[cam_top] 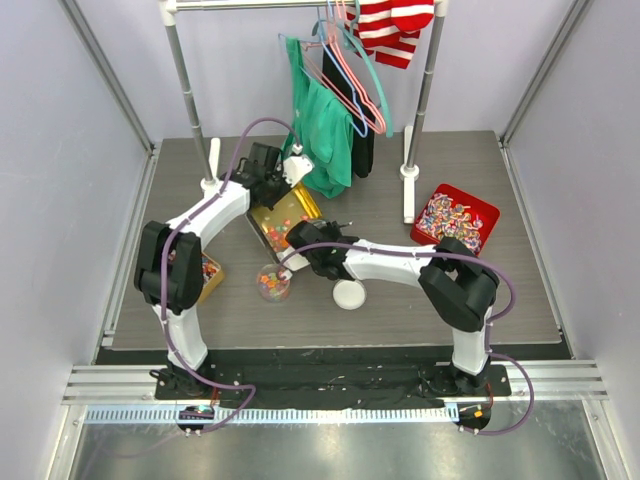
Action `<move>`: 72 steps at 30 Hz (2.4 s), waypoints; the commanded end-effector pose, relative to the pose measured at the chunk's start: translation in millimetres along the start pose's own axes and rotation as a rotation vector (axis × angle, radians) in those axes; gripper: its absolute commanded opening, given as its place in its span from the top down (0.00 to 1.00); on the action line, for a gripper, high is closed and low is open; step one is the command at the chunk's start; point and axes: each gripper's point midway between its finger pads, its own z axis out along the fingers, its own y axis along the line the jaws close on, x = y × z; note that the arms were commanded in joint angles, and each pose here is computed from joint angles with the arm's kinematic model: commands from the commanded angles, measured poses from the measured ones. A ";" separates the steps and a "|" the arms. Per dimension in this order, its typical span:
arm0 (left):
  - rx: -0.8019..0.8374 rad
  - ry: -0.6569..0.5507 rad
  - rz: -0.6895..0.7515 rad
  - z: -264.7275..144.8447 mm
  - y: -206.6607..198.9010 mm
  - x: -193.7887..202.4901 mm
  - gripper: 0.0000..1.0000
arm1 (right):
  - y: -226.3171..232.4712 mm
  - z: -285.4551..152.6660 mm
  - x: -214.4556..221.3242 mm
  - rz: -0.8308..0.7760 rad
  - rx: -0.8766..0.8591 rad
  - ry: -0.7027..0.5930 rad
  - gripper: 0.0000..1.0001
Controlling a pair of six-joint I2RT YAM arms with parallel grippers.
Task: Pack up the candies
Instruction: Scoop the fake candies from the storage box, then place the storage box at the center of the board.
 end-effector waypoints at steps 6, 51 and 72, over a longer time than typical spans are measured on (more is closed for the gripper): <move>0.063 -0.163 -0.018 -8.8 -17.4 -60.9 1.00 | 15.0 0.0 -54.4 0.010 -0.126 -0.214 0.99; 0.047 -0.078 -0.145 15.7 -26.4 -30.1 1.00 | 11.1 -0.4 -76.8 0.804 -0.236 -0.333 0.99; -0.041 -0.006 -0.388 46.1 23.5 25.1 1.00 | -12.1 -35.4 1.1 0.793 -0.109 -0.244 0.99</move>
